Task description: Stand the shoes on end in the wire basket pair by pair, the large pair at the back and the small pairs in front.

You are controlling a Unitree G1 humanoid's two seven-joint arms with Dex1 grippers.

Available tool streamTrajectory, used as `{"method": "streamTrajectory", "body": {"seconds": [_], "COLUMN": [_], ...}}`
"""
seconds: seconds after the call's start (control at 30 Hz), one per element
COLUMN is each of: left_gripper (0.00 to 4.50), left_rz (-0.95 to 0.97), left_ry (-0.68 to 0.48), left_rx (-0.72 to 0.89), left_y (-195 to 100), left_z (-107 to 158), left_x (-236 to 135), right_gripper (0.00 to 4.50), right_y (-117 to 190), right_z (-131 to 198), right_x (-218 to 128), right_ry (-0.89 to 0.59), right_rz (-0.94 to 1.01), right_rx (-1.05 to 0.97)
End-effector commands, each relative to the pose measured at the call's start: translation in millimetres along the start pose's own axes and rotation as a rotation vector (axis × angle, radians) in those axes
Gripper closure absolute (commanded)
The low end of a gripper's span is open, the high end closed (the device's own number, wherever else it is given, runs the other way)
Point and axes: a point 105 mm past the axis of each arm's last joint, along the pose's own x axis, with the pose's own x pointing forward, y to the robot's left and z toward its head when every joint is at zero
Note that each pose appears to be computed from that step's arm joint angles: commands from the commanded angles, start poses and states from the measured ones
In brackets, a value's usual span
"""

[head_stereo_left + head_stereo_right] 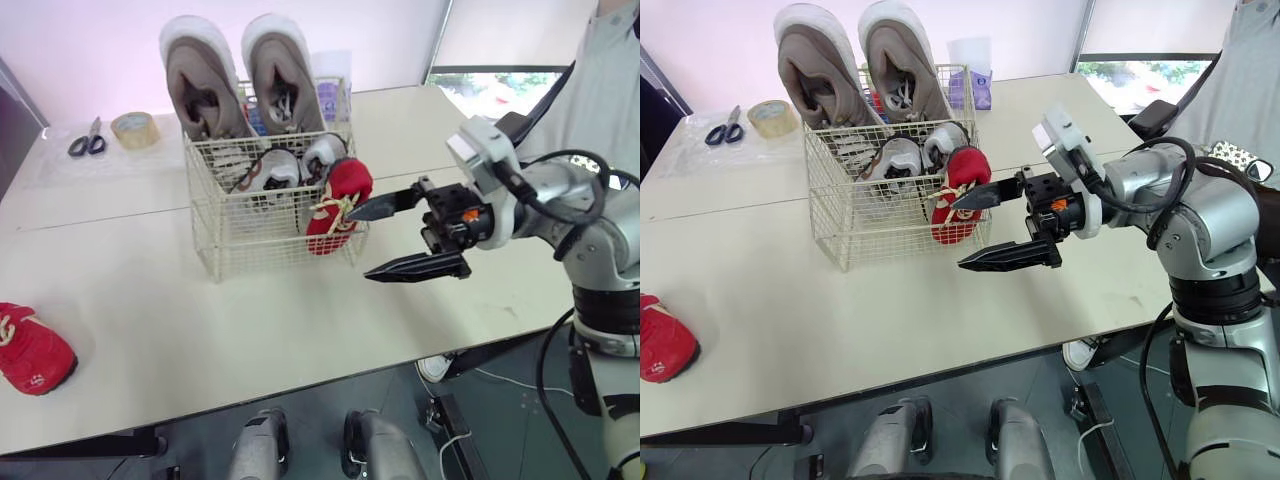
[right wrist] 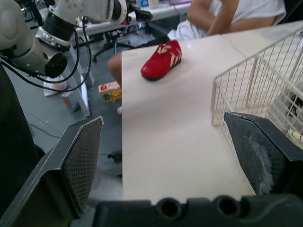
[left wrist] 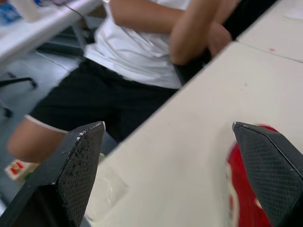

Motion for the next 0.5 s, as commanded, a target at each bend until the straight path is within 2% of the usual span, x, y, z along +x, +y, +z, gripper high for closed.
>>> {"method": "streamTrajectory", "body": {"seconds": [0.03,0.13,0.27,0.5], "left_gripper": [0.04,0.04,0.04,0.04], "left_rz": [0.008,0.019,-0.038,-0.097], "left_ry": [0.013,0.066,0.127,0.145], "left_rx": [-0.038,-0.072,-0.106,-0.129], "left_y": [6.9,11.3,2.0,-18.3], "left_z": [2.7,-5.1,-12.3,-10.8], "left_x": [-0.9,4.9,11.9,17.9], "right_gripper": [0.00,0.00,0.00,0.00], "right_y": [9.6,13.8,18.0,19.2], "right_z": [0.6,-3.1,-8.5,-12.4], "right_x": [-0.6,-1.5,-3.3,-8.2], "right_ry": [0.030,0.051,0.080,0.099], "right_rz": [0.013,0.011,-0.003,-0.037], "right_rx": [-0.020,-0.007,0.015,0.035]}}
